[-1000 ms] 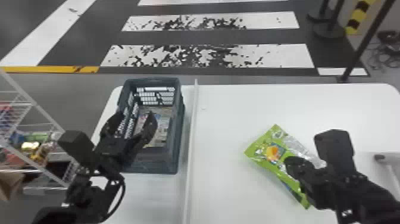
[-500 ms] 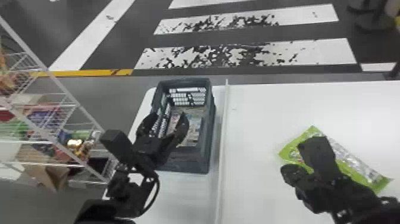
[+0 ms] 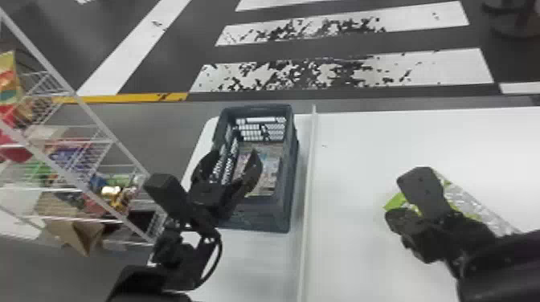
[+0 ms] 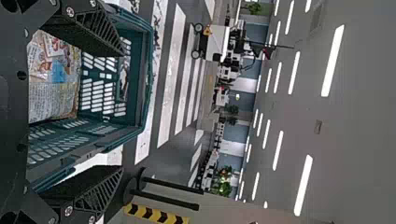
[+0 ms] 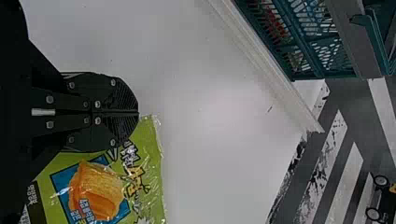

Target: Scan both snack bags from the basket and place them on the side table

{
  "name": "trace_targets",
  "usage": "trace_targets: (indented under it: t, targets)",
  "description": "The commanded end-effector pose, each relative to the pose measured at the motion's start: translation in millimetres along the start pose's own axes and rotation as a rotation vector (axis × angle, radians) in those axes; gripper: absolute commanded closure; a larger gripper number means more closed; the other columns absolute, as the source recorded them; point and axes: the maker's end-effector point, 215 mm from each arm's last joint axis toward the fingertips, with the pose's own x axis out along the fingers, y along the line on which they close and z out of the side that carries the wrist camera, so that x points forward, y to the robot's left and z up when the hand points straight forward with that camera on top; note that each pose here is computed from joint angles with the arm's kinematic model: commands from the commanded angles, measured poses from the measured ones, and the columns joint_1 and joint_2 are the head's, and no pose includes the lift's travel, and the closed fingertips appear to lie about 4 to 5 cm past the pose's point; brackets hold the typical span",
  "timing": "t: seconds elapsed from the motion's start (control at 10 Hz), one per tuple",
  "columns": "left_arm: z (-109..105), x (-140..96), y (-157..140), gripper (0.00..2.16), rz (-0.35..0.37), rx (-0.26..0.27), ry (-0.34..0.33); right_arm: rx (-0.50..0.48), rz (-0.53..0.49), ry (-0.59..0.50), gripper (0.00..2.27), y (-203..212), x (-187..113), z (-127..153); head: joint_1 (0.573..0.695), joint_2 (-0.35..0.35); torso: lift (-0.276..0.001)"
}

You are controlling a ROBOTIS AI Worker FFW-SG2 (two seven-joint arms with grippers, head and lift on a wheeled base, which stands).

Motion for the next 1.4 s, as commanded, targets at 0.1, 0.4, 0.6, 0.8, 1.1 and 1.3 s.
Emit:
trace_targets:
  t: [0.1,0.4,0.6,0.8,1.1,1.3]
  targets:
    - [0.6,-0.2,1.6,0.15,0.002,-0.001,-0.001,-0.011,-0.035,0.021,2.26,-20.6,8.5,-0.5,0.695,0.259,-0.075]
    - [0.9,-0.5,3.3,0.15,0.004,-0.011,-0.002,-0.01,-0.074,0.04,2.26,-41.5,10.2,-6.8,0.695,0.236,-0.075]
    - [1.0,-0.5,3.5,0.15,0.004,-0.01,-0.002,-0.01,-0.09,0.056,2.26,-51.1,11.2,-13.5,0.695,0.22,-0.075]
    - [1.9,-0.3,3.4,0.15,0.003,-0.008,-0.003,-0.013,-0.105,0.066,2.26,-59.5,10.9,-17.3,0.695,0.21,-0.075]
    - [2.0,-0.6,3.2,0.15,0.001,-0.007,-0.001,-0.012,-0.108,0.068,2.26,-63.8,10.2,-17.7,0.695,0.195,-0.075]
    - [3.2,-1.1,3.1,0.15,0.0,-0.007,-0.004,-0.018,-0.093,0.058,2.26,-54.9,9.2,-13.7,0.695,0.194,-0.075]
